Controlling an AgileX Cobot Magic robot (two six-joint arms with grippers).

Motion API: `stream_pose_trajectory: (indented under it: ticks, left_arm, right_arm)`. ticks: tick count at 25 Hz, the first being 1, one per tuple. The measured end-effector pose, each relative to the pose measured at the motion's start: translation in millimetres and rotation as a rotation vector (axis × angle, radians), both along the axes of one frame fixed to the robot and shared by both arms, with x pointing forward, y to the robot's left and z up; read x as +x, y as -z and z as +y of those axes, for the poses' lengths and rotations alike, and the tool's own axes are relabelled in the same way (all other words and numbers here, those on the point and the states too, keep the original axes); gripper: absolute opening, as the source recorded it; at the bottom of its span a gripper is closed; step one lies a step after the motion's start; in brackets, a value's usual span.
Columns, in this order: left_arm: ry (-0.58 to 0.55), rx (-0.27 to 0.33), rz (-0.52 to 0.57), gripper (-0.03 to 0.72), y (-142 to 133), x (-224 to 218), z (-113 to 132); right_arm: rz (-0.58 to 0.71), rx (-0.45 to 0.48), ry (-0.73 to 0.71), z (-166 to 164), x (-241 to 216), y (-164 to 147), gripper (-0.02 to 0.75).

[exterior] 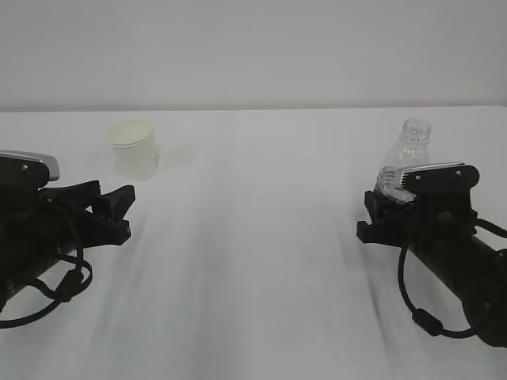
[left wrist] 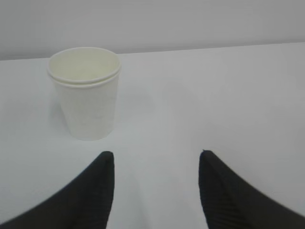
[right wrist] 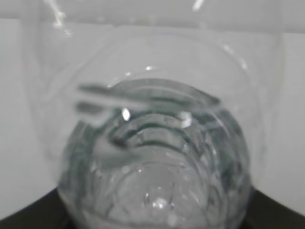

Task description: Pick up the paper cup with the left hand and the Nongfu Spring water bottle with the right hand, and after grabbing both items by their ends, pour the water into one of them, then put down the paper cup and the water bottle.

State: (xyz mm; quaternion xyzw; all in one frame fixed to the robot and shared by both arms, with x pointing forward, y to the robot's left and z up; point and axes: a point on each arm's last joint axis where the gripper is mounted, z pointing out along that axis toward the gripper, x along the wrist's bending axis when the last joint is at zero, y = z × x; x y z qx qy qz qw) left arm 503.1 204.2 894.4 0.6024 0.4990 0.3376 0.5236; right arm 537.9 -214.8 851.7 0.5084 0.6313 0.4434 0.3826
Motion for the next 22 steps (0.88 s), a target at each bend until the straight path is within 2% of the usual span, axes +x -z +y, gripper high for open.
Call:
stream_pose_trajectory:
  ticks: [8,18,22]
  left_arm:
    - [0.0,0.0,0.0,0.398,0.0,0.0,0.0]
    - [-0.006,-0.001,0.0,0.4,0.0,0.1,0.5]
    - [-0.043,-0.008,0.003,0.468,0.1,0.9,3.5]
  right_arm:
    - [0.002,-0.004,-0.01,-2.5,-10.5,-7.2,0.408]
    - [-0.031,0.0,-0.065,-6.7,-38.7,-33.6,0.407]
    - [-0.042,0.0,-0.086,-8.6,-50.4,-41.6,0.407]
